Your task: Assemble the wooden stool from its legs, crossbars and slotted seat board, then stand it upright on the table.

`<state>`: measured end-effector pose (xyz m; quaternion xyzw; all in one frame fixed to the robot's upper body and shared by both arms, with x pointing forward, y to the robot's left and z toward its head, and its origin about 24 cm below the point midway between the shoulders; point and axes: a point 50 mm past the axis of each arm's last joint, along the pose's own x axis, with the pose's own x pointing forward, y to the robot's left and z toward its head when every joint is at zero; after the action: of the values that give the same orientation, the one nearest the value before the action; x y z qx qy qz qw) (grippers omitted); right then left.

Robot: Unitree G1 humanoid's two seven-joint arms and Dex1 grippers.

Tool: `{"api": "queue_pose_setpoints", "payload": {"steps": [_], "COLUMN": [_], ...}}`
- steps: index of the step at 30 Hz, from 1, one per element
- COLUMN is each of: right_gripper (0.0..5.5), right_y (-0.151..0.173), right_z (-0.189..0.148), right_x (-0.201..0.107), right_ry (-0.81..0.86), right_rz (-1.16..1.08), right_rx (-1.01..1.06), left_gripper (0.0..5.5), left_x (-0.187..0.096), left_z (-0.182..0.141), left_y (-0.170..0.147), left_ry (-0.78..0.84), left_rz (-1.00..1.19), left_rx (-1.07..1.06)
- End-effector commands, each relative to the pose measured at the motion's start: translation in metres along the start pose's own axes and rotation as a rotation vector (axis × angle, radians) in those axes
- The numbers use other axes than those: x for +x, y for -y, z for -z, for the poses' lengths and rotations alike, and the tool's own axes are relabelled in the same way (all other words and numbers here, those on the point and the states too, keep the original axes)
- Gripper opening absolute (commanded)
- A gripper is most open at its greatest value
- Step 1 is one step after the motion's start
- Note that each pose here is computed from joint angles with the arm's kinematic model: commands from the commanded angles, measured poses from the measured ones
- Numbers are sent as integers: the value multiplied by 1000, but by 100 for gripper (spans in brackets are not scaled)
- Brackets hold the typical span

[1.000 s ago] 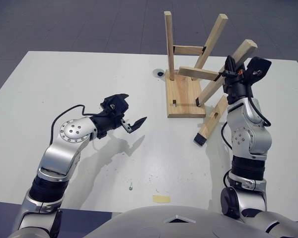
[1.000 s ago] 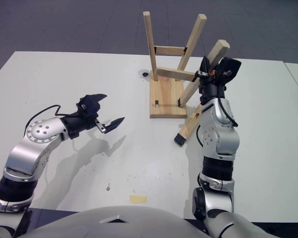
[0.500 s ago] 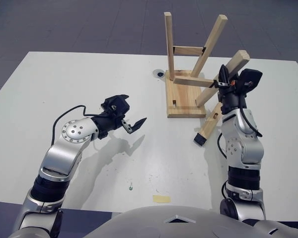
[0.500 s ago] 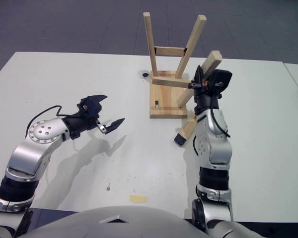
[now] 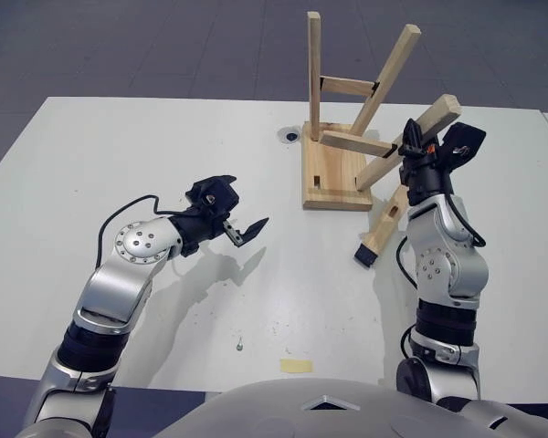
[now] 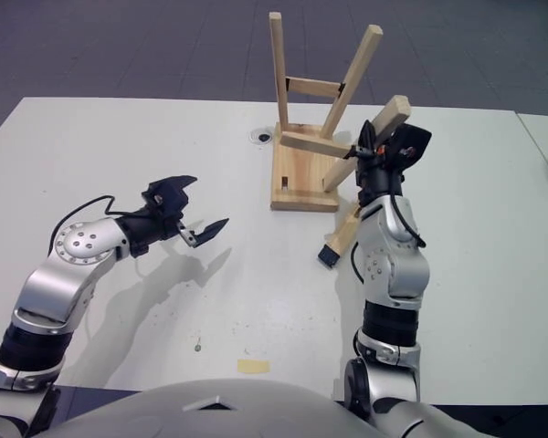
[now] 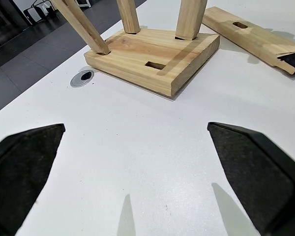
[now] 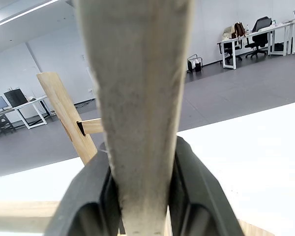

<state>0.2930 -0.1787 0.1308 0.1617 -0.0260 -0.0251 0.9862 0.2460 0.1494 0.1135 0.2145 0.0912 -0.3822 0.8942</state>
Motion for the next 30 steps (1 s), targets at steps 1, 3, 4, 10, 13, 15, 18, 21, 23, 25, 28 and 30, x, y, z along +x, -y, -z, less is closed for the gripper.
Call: {"api": "queue_pose_setpoints", "payload": {"steps": [1, 3, 4, 10, 13, 15, 18, 21, 23, 25, 28, 30], "right_gripper": [101, 101, 101, 101, 101, 101, 101, 101, 149, 176, 221, 254], "right_y": [11, 8, 5, -3, -3, -4, -6, -9, -12, -16, -24, -29], "right_z": [41, 38, 34, 16, 14, 17, 22, 22, 16, 9, -9, -25], "right_x": [-8, -7, -6, 9, 12, 14, 12, 10, 11, 13, 16, 19], "right_ry": [-234, -218, -205, -222, -274, -328, -387, -393, -365, -334, -259, -196], "right_rz": [64, 45, 26, 13, 20, 7, -15, -47, -68, -84, -127, -154], "right_rx": [30, 24, 12, 55, 54, 31, -4, -63, -53, -20, 17, 41], "left_gripper": [540, 540, 540, 540, 540, 540, 540, 540, 540, 540, 540, 540], "left_x": [0, 0, 1, 0, 1, 1, 1, 2, 2, 2, 2, 2], "left_z": [2, 3, 3, 6, 6, 7, 8, 8, 8, 9, 9, 9], "left_y": [-1, 0, 0, 1, 1, 2, 4, 5, 6, 7, 6, 6], "left_ry": [-16, -20, -22, -34, -36, -38, -42, -44, -45, -48, -50, -50], "left_rz": [1, 1, 4, 5, 11, 10, 8, 9, 13, 17, 18, 19], "left_rx": [23, 24, 26, 29, 31, 30, 30, 29, 29, 31, 32, 34]}}
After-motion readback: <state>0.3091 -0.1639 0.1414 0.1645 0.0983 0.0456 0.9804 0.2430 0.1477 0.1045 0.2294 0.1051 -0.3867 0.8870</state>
